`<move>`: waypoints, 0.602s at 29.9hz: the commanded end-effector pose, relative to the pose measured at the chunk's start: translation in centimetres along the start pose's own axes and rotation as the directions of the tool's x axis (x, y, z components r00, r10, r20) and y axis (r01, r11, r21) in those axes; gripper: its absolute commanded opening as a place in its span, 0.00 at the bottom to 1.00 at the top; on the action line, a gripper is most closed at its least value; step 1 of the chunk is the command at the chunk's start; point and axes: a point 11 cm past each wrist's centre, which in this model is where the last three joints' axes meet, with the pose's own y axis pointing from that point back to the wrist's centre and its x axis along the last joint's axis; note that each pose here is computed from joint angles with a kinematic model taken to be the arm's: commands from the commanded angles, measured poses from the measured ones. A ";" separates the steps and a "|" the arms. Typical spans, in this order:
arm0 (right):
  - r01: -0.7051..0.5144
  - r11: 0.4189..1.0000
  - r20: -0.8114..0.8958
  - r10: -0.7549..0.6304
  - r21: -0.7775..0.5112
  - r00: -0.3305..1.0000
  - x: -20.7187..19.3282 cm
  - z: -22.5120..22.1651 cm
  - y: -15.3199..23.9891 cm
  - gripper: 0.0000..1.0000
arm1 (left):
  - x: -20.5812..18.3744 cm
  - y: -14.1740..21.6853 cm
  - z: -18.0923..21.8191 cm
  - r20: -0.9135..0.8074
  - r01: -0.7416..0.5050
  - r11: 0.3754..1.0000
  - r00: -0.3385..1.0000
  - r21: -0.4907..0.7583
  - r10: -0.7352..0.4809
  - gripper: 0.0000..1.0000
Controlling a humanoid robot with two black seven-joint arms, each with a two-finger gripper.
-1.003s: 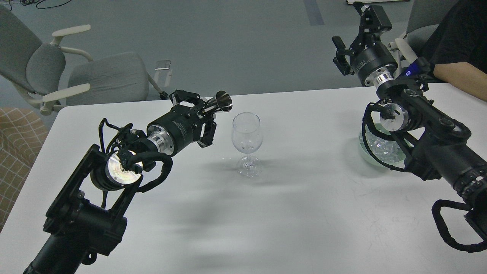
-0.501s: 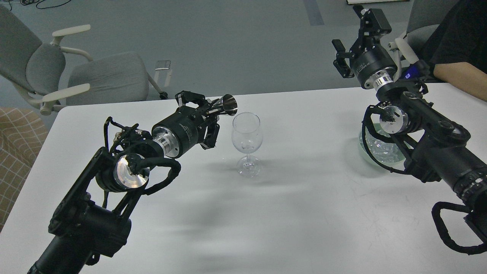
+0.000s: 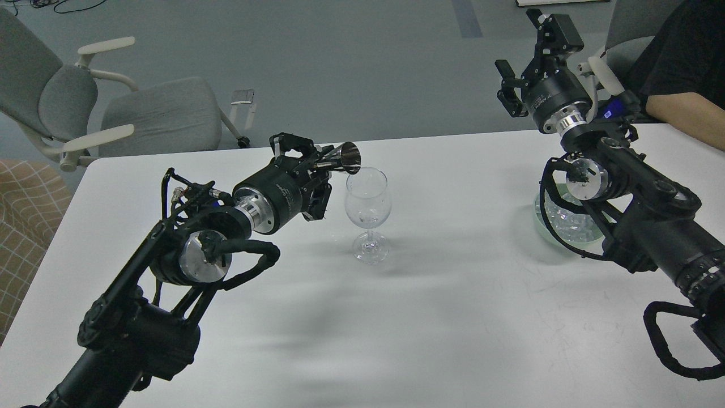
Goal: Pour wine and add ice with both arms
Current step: 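Tilt the jigger with the left gripper to pour into the glass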
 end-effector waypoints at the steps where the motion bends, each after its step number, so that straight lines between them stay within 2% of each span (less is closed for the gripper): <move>1: 0.000 1.000 0.001 0.000 0.001 1.000 0.0 0.0 0.0 1.00 | -0.1 -0.1 -0.2 0.045 -0.012 1.000 0.999 -0.003 0.012 0.00; 18: -0.002 1.000 0.002 0.002 -0.004 1.000 0.1 0.3 0.2 1.00 | -0.1 -0.3 0.8 0.210 -0.063 0.996 0.975 -0.055 0.074 0.00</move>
